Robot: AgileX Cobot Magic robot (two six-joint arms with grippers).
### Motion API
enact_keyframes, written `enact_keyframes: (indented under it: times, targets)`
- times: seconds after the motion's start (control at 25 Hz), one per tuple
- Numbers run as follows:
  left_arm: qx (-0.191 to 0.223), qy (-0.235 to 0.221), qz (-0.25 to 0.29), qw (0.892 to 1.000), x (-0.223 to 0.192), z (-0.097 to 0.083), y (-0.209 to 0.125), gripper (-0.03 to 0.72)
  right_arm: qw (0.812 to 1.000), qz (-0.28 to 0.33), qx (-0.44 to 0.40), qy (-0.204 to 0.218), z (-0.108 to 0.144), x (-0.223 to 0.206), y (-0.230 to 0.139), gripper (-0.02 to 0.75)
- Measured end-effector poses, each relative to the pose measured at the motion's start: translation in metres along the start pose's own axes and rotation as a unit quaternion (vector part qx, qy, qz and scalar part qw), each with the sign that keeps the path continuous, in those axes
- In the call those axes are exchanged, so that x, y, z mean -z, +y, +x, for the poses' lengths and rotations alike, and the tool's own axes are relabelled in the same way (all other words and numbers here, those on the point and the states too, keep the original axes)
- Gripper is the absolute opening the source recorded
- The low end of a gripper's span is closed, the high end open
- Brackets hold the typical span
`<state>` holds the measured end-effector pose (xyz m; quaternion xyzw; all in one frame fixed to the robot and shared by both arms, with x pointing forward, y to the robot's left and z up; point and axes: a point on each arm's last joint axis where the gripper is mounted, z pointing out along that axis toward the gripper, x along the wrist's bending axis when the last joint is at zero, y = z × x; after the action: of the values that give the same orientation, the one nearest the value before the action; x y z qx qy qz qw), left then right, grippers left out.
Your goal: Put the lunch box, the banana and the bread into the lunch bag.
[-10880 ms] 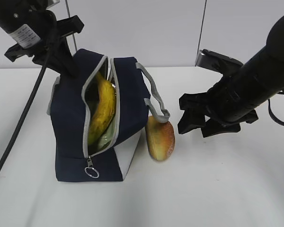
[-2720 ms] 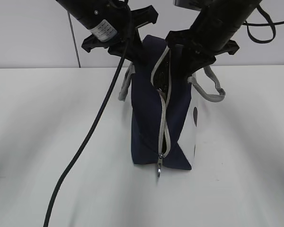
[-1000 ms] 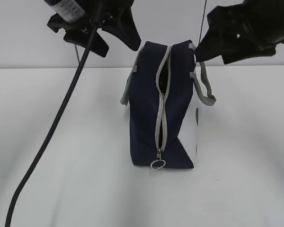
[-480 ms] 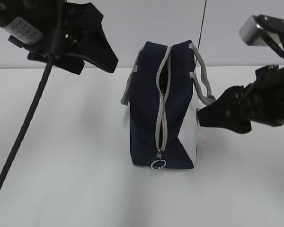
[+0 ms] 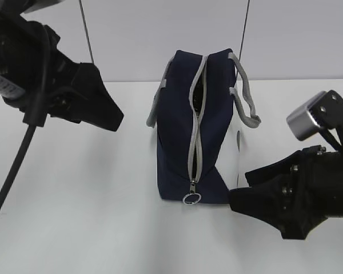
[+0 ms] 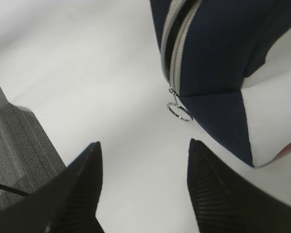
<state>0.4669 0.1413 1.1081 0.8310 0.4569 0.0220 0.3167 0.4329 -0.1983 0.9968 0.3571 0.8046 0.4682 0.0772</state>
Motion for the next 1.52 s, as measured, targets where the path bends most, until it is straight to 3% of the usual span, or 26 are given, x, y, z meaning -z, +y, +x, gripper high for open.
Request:
enact_keyframes:
  times: [0.16, 0.28, 0.44, 0.72, 0.88, 1.12, 1.32, 1.52]
  targets:
    - [-0.003, 0.001, 0.009, 1.0, -0.005, 0.002, -0.005, 0.496, 0.999, -0.014, 0.04, 0.0, 0.001, -0.002, -0.011, 0.379]
    - [-0.003, 0.002, 0.009, 1.0, -0.006, 0.002, -0.006, 0.492, 1.0, -0.016, 0.021, -0.015, -0.005, -0.007, -0.015, 0.347]
    - [-0.003, 0.002, 0.005, 1.0, -0.005, 0.002, -0.006, 0.49, 0.998, -0.034, -0.04, -0.027, -0.011, -0.013, -0.014, 0.337]
    - [-0.004, 0.002, 0.001, 1.0, -0.003, 0.001, -0.006, 0.48, 0.997, -0.013, -0.067, -0.028, -0.017, -0.024, -0.022, 0.336]
    - [-0.005, 0.002, 0.001, 1.0, -0.003, 0.001, -0.006, 0.477, 0.998, 0.003, -0.065, -0.008, -0.019, -0.033, -0.029, 0.34]
    - [-0.005, 0.002, 0.001, 1.0, -0.003, 0.001, -0.006, 0.477, 0.998, 0.028, 0.032, 0.041, -0.022, -0.052, -0.044, 0.447]
    - [-0.006, 0.002, 0.001, 1.0, -0.003, 0.001, -0.006, 0.477, 0.993, 0.022, 0.065, 0.093, -0.025, -0.07, -0.048, 0.455]
    - [-0.006, 0.002, 0.002, 1.0, -0.003, 0.001, -0.006, 0.477, 0.992, 0.025, 0.064, 0.105, -0.037, -0.089, -0.048, 0.455]
